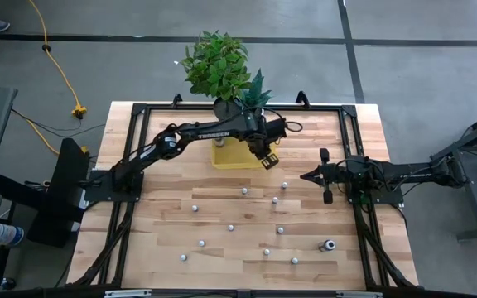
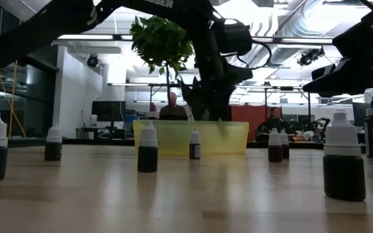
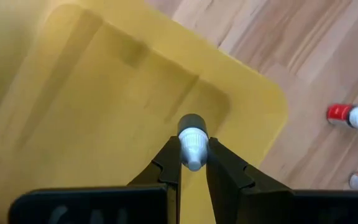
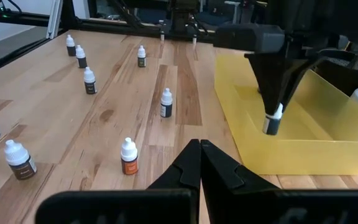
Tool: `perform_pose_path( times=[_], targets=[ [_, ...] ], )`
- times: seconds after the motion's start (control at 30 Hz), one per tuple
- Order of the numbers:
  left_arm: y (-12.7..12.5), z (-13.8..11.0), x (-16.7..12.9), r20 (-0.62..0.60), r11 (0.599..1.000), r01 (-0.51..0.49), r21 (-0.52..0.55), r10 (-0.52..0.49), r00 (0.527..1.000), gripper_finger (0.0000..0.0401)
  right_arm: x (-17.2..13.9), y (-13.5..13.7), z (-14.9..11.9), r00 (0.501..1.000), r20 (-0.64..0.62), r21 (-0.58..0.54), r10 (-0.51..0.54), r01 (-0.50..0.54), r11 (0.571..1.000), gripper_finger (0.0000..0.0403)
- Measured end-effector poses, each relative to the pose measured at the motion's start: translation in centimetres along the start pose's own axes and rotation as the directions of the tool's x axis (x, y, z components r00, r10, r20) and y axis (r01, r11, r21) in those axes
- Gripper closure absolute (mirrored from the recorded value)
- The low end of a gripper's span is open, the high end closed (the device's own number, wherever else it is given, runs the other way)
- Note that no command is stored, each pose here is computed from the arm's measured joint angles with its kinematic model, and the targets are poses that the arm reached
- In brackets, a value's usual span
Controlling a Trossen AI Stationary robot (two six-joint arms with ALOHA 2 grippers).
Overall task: Pick & Place food coloring
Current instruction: Put the top left small black food coloring bottle into the yellow bin
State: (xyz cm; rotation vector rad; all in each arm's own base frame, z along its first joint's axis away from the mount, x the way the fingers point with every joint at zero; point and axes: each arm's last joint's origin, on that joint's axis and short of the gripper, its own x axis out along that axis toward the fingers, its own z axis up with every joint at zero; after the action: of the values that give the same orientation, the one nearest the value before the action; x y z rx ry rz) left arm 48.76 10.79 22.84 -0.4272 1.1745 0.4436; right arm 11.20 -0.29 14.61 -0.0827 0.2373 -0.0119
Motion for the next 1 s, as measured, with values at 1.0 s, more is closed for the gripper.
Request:
perform_pose_path(
  times=[1.0],
  targets=[
    [-0.8, -0.9, 3.2, -0.062, 0.997, -0.07, 0.024, 0.071, 0.996, 0.0346, 0.1, 0.0, -0.1, 1.0, -0.015, 0.0, 0.0, 0.0, 1.0, 0.0402]
  ],
)
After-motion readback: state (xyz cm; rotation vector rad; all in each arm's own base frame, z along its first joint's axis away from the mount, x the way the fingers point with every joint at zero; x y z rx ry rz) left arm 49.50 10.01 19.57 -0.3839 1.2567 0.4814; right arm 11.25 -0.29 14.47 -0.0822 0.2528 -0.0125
